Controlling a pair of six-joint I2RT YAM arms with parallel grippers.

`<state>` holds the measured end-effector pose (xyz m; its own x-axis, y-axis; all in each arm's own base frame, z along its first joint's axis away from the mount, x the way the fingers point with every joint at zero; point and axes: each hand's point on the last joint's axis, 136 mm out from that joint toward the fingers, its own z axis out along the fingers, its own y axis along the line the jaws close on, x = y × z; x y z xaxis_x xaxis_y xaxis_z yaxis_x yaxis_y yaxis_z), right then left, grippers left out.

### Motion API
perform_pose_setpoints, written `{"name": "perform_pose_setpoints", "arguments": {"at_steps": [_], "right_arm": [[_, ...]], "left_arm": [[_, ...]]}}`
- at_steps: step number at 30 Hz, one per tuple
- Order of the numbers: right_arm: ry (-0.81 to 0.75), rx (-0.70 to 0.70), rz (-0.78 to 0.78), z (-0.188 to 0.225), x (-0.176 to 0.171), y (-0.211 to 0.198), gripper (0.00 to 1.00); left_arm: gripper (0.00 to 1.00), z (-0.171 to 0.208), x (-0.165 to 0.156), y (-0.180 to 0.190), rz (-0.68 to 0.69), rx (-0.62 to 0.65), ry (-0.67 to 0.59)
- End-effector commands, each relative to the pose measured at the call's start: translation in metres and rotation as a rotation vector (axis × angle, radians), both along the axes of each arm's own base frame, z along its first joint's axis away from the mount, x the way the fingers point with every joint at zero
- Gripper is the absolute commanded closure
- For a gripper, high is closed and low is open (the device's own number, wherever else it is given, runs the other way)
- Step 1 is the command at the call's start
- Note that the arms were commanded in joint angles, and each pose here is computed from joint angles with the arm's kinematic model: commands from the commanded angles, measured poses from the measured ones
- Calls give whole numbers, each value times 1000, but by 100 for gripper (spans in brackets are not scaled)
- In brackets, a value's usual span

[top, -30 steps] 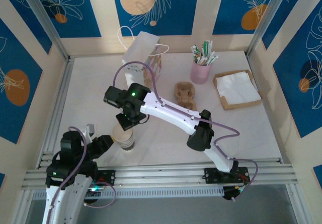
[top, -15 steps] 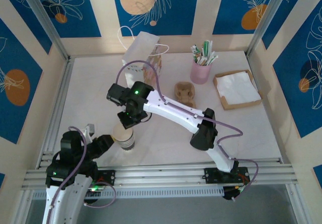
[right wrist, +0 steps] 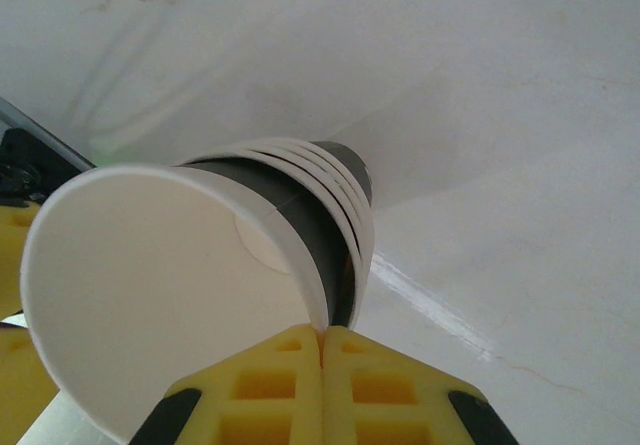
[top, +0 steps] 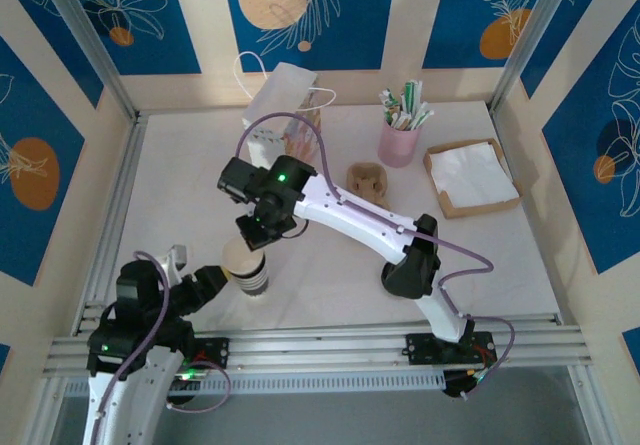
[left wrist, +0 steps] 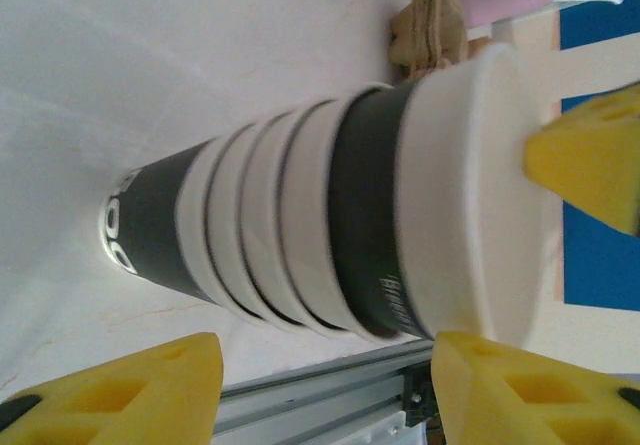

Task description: Pack the takeout coffee

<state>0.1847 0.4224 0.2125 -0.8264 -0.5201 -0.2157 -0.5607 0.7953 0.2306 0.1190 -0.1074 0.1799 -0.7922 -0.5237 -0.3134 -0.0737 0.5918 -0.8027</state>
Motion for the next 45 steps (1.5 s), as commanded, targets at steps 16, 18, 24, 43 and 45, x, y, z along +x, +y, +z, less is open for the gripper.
{"name": "perform_pose_setpoints", "arguments": {"at_steps": [16,18,24,43,45], "right_arm": [[-36,162,-4,65,-1,-8,100],[-45,181,-3,73,-1,-11,100],[-95,231,-7,101,-2,-25,100],[-179,209,-195,108,4,-153,100],[-164,196,-238,95,6,-170,100]], "left_arm": [[4,71,-21,26,57,155,-228],[0,78,-20,26,58,164,-245],[0,100,-12,26,54,181,-298],[0,178,65,-13,-118,110,-480],[0,179,76,-19,-140,85,-481]]}}
